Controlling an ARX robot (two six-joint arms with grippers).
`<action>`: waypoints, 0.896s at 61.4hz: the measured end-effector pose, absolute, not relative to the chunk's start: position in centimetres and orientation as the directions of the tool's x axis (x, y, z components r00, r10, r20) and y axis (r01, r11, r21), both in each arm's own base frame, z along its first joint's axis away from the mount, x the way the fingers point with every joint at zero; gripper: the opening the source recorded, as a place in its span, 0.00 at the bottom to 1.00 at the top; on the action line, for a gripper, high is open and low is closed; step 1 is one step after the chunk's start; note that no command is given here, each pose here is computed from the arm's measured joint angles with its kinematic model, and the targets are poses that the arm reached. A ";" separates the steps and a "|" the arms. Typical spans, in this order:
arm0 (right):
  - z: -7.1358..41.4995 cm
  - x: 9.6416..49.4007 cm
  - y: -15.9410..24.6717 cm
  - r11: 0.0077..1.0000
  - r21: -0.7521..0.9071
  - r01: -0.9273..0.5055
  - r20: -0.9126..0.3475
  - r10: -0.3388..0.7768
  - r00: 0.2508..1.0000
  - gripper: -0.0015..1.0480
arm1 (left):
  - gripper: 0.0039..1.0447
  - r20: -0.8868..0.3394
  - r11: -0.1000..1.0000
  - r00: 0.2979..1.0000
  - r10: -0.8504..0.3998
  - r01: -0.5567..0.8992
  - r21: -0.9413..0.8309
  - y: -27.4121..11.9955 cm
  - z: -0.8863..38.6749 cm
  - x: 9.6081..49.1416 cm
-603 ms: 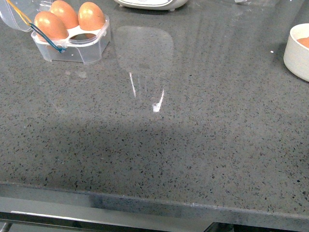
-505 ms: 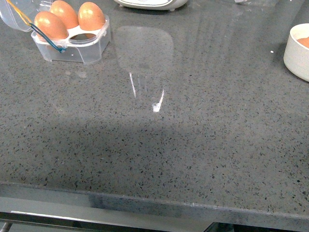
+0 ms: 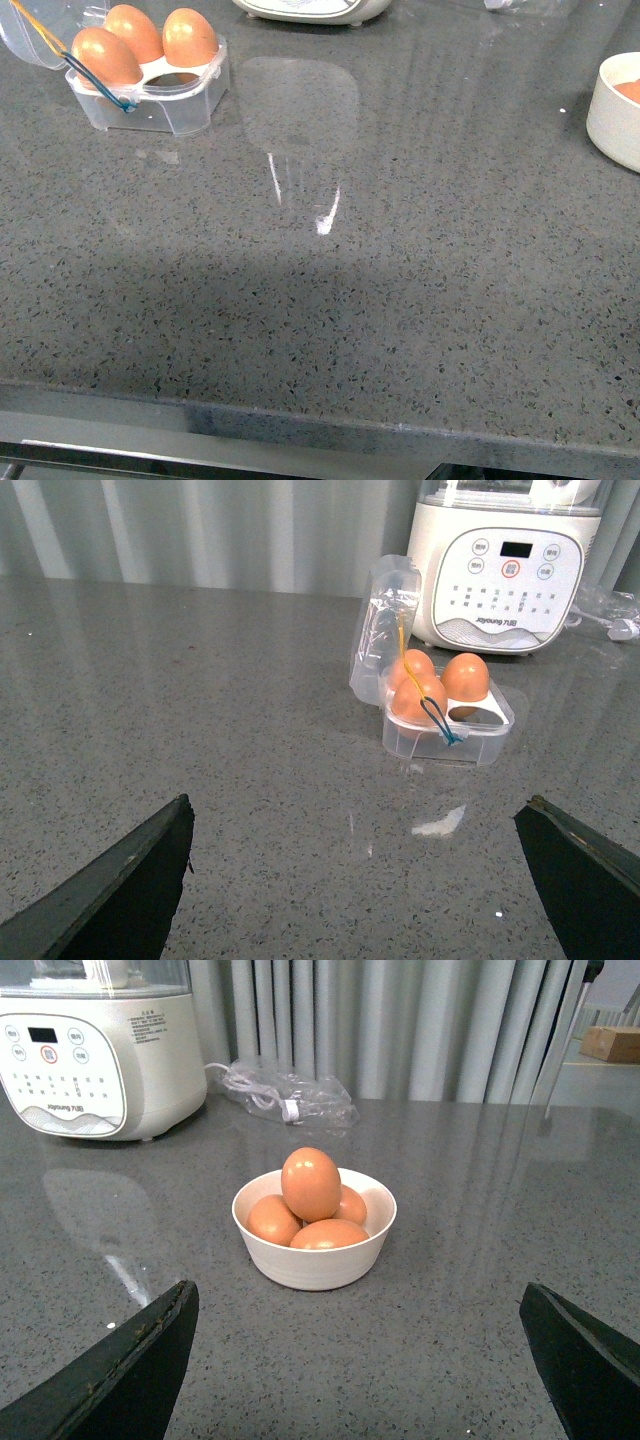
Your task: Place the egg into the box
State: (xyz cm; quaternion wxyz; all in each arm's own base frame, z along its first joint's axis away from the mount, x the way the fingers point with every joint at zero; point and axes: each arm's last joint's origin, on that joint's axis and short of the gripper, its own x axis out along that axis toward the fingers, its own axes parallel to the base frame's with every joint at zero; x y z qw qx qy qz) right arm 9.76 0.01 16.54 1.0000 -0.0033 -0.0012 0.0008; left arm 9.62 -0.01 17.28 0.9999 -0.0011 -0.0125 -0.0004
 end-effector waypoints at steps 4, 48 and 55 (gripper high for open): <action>16.5 9.8 0.0 1.000 -0.007 -0.002 0.002 0.002 1.000 0.93 | 0.94 0.025 1.000 1.000 -0.001 0.001 -0.002 0.0 17.3 9.6; 17.1 10.2 -0.3 0.996 -0.044 -0.079 -0.190 0.069 0.979 0.93 | 0.94 0.025 1.000 1.000 -0.001 0.001 -0.002 0.0 17.3 9.6; 18.9 11.1 -0.7 0.995 -0.061 -0.073 -0.154 0.063 0.986 0.93 | 0.94 0.025 1.000 1.000 0.000 0.000 -0.002 0.0 17.3 9.6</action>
